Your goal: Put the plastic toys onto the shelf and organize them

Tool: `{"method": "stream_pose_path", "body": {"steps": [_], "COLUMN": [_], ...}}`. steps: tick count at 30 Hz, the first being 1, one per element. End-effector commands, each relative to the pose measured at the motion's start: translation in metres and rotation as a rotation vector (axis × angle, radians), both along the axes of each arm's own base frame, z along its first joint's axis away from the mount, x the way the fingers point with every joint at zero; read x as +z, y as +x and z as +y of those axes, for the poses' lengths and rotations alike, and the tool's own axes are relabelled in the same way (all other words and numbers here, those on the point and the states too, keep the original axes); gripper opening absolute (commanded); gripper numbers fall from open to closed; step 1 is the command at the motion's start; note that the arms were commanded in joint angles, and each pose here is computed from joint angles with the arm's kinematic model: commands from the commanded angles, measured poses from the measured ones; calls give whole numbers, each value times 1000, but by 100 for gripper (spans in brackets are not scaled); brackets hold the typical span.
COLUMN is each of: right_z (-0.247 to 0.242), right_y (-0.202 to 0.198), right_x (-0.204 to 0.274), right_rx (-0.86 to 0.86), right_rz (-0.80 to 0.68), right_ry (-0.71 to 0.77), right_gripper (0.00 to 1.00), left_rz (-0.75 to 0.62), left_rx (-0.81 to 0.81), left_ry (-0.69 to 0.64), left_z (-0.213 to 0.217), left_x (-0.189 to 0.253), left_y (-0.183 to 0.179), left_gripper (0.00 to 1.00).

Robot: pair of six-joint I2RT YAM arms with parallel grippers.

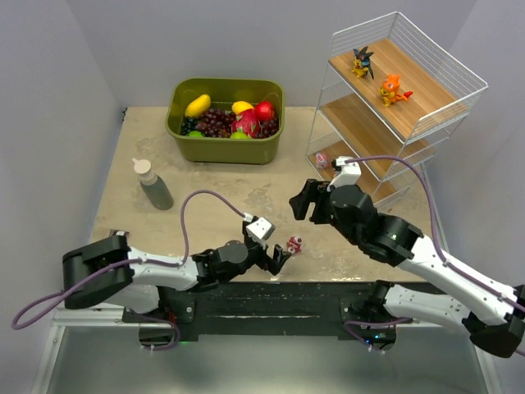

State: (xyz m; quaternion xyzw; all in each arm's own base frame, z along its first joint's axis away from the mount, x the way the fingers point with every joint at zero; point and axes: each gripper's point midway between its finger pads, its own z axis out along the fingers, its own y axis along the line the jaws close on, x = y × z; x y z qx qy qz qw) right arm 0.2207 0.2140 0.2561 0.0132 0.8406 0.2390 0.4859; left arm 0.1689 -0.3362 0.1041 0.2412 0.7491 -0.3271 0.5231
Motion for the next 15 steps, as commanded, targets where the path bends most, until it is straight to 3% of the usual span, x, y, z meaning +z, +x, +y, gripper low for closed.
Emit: {"method": "stream_pose_path", "body": {"steps": [1, 15], "right_z": [-5, -10], "right_y": [-11, -26], "right_x": [31, 60], "right_rx": [82, 157], "right_rz": [-68, -126], "right_ry": [1, 34], "right_gripper": [78, 78], "left_rz": [-88, -69], "left_rx": [5, 70], "left_ry": [-117, -34], "left_z": [-29, -58], "left_x": [31, -11], "left_y": [13, 34], "left_gripper": [93, 88]}}
